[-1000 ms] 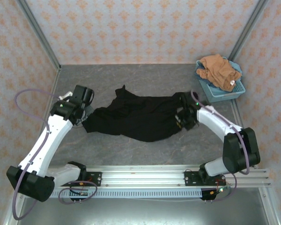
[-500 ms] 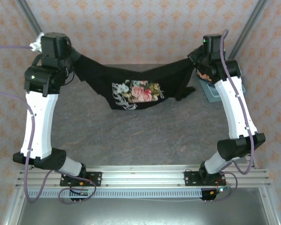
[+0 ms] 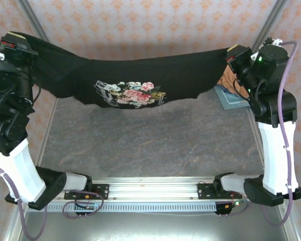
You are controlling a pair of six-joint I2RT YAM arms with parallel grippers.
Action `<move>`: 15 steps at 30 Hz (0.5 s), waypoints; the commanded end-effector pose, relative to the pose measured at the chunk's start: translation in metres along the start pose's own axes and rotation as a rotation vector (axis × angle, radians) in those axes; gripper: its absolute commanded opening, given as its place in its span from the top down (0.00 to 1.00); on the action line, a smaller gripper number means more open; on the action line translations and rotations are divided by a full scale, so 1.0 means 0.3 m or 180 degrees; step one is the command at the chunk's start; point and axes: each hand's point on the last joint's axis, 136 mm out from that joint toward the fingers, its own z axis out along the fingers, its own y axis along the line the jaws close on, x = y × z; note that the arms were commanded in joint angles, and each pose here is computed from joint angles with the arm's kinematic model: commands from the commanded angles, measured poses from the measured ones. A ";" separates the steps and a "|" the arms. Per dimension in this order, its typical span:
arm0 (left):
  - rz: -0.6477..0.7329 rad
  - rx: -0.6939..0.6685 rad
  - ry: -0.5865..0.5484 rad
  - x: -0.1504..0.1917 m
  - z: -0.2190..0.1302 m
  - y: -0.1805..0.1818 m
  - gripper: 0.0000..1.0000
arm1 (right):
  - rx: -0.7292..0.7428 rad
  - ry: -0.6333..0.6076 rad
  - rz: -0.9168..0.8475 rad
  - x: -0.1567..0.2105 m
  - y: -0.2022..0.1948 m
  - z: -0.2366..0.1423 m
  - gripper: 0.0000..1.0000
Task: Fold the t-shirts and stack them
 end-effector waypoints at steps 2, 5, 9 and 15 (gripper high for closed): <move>0.0259 -0.0374 0.0555 0.267 0.248 0.064 1.00 | 0.0013 0.0354 0.0069 0.095 -0.013 0.242 1.00; 0.0168 -0.0563 0.0949 0.418 0.387 0.146 1.00 | 0.0022 0.0597 0.0165 0.175 -0.039 0.393 1.00; 0.0125 -0.0584 0.1348 0.591 0.564 0.211 1.00 | 0.0051 0.0778 0.0221 0.254 -0.088 0.598 1.00; 0.0095 -0.0512 0.1436 0.678 0.783 0.257 1.00 | -0.0069 0.0717 0.0225 0.212 -0.084 0.833 1.00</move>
